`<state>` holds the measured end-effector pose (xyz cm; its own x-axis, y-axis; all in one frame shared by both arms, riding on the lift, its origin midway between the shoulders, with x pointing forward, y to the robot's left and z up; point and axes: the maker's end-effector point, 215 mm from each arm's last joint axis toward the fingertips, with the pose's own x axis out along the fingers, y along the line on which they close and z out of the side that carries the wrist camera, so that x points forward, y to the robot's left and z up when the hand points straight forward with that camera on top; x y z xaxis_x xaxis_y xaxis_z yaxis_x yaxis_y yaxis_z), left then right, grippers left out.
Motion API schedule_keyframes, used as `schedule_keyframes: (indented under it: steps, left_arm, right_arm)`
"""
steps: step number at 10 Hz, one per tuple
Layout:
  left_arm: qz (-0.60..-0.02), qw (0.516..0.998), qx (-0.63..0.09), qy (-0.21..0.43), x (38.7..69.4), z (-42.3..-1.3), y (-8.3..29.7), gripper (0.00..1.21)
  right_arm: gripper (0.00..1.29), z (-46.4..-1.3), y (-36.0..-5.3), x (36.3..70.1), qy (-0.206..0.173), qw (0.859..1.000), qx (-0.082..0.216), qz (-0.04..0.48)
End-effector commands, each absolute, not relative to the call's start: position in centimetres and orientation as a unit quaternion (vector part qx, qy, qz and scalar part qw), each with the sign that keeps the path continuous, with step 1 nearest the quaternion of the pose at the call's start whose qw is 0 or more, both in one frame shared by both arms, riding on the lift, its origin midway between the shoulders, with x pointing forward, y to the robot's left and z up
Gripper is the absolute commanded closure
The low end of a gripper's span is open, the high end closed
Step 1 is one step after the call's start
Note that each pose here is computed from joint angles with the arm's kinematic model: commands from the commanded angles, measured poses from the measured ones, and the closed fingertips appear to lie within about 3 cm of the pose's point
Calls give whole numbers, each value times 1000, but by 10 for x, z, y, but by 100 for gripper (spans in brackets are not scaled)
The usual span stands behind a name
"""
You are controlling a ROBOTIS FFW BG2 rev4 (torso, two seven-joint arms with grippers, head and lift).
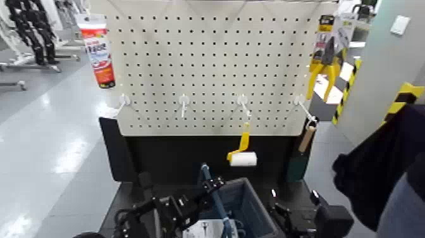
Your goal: Grasp the handle of the crate.
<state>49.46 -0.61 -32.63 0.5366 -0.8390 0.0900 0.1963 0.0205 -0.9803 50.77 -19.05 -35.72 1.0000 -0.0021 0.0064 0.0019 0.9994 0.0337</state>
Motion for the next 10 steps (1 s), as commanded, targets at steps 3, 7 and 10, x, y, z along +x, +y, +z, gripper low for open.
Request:
schedule_keyframes:
  steps: [3, 7, 10]
  left_arm:
    - [-393, 652, -585, 280, 491, -328, -10, 119]
    - [-400, 644, -591, 276, 485, -321, -14, 119]
    - [-413, 629, -598, 277, 467, -308, -17, 119]
  right_arm:
    - [14, -357, -191, 507, -3, 1000, 17, -2]
    - [14, -360, -192, 507, -1, 1000, 15, -3]
    - [14, -361, -192, 508, 2, 1000, 16, -3]
